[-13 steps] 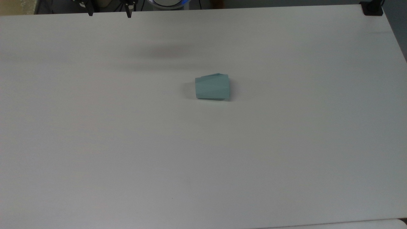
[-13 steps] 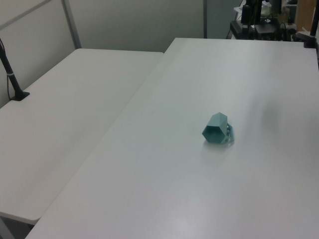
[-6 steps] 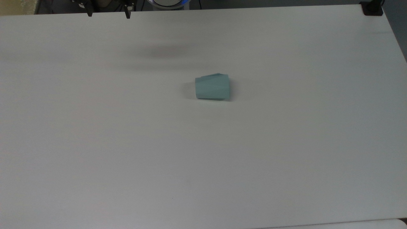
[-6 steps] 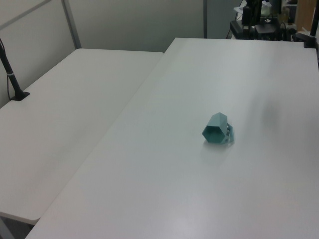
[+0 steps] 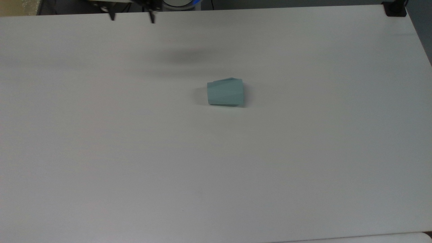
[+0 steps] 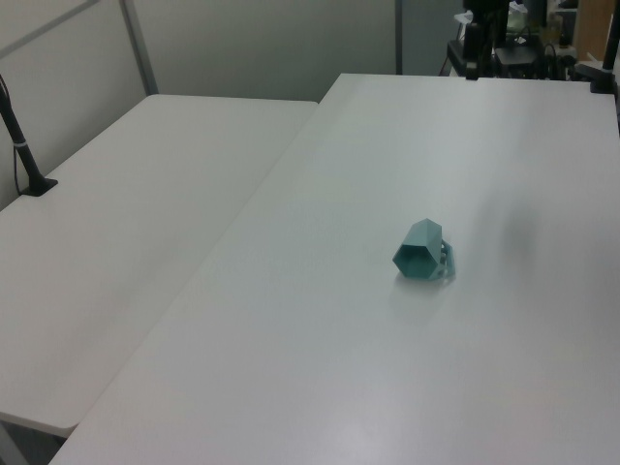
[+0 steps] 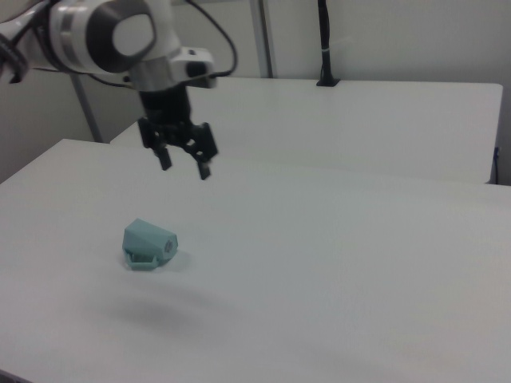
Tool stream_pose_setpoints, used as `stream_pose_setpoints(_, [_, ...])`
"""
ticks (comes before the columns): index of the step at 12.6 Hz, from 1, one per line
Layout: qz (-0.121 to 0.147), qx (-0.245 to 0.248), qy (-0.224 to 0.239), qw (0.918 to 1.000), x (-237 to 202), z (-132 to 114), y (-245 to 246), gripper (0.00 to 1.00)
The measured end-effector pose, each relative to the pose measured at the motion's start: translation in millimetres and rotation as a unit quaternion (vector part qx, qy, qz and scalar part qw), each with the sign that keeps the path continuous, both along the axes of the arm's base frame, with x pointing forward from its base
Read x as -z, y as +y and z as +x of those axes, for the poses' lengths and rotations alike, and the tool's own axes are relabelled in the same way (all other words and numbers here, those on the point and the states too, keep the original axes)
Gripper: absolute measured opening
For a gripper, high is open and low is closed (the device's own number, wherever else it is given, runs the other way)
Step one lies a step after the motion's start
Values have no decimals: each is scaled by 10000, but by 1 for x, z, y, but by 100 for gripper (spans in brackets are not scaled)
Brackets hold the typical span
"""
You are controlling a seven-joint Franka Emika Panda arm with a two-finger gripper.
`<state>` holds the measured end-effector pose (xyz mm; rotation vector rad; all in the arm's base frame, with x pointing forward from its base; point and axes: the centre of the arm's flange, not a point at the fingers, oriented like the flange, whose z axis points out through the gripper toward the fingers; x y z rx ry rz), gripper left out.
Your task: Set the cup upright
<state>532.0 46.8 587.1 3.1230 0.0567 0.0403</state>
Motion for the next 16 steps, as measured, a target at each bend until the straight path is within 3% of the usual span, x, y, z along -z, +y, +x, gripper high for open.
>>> stream_pose_setpoints(5, [-409, 171, -275, 9986, -9, -3, 99, 100])
stream_pose_setpoints(9, [-950, 303, -547, 9935, 13, -7, 201, 100])
stream_pose_setpoints(13, [-1848, 149, -952, 9780, 77, -31, 315, 100])
stream_pose_setpoints(16, [-2288, 17, -1236, 9656, 111, -46, 356, 100])
